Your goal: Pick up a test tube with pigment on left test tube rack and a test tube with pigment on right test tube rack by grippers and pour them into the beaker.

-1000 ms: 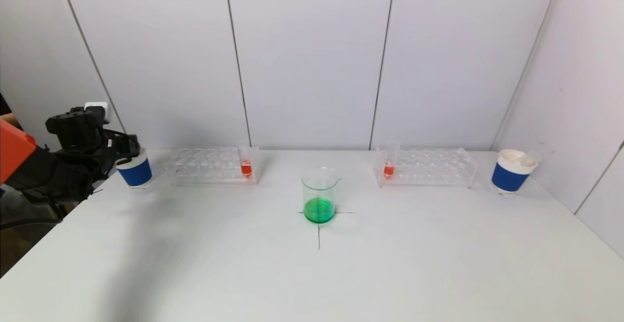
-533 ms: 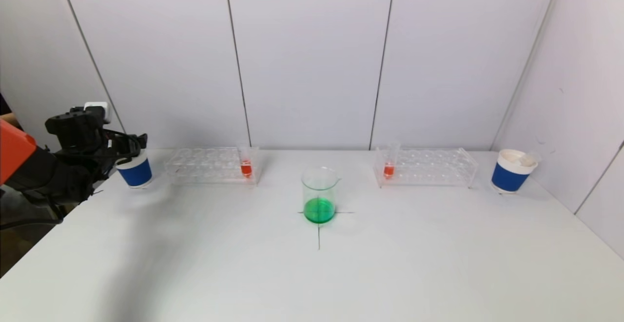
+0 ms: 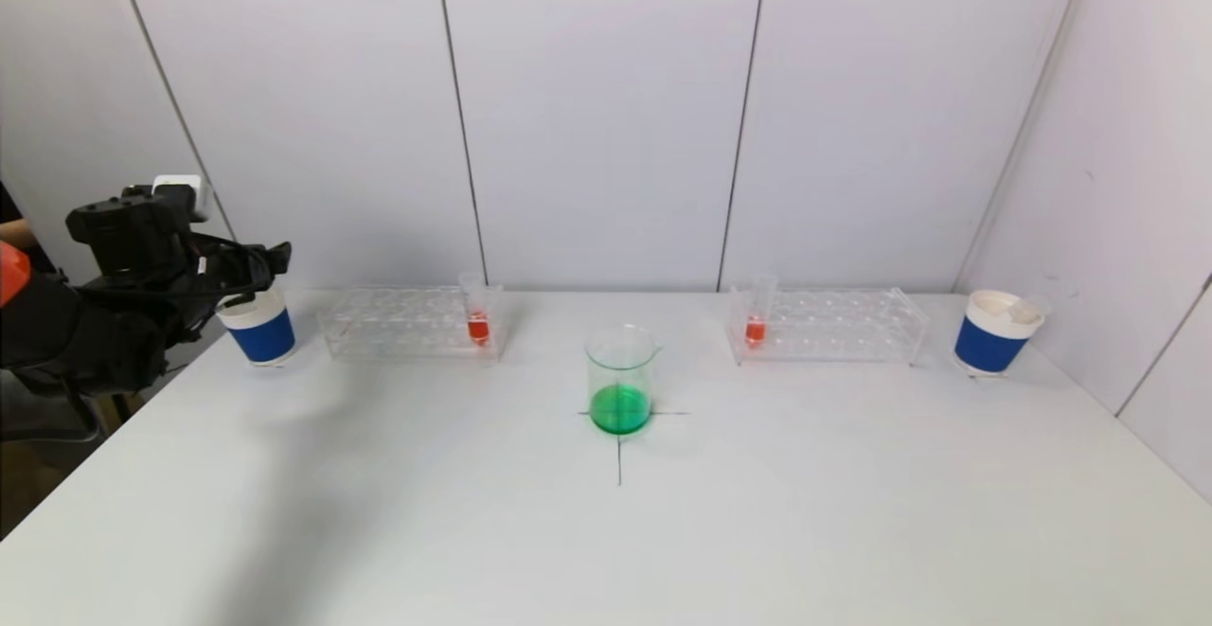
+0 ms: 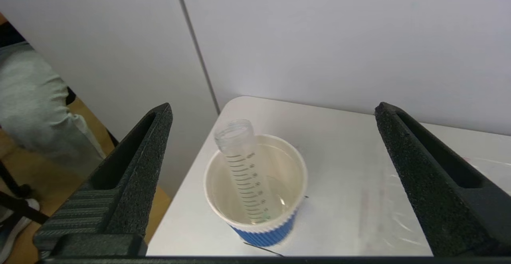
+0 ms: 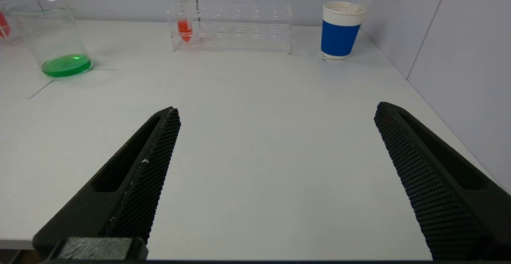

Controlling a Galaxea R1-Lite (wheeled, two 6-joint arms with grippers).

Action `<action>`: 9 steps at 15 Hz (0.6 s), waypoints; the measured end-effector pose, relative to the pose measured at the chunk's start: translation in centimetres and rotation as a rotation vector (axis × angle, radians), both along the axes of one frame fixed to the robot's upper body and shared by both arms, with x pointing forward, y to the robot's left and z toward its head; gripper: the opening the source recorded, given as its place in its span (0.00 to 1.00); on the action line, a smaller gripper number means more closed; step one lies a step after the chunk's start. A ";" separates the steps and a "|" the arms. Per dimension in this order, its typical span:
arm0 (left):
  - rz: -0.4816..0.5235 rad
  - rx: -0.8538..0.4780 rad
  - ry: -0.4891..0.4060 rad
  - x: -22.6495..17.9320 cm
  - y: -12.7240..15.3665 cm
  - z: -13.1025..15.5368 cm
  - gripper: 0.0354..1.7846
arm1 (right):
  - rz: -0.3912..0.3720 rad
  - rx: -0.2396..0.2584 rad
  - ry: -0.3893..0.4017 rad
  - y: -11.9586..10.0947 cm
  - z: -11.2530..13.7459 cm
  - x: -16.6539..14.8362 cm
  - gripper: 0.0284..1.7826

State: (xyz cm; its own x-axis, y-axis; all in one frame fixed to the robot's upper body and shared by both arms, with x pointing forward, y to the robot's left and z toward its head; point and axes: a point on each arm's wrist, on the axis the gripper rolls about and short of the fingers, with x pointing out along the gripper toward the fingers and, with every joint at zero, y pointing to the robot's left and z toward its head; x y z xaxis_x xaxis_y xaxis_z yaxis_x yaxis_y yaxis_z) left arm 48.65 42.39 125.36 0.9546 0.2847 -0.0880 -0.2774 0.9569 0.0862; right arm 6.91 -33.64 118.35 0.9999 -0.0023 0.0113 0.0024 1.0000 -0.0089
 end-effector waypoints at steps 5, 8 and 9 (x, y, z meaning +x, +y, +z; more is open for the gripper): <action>-0.120 -0.056 -0.036 -5.3 -3.6 3.1 0.99 | 0.000 0.000 0.000 0.0 0.0 0.0 0.99; -0.183 -0.062 -0.059 -9.5 -4.8 4.7 0.99 | 0.000 0.000 0.000 0.0 0.0 0.0 0.99; -0.198 -0.067 -0.067 -11.1 -5.1 5.1 0.99 | 0.000 0.000 0.000 0.0 0.0 0.0 0.99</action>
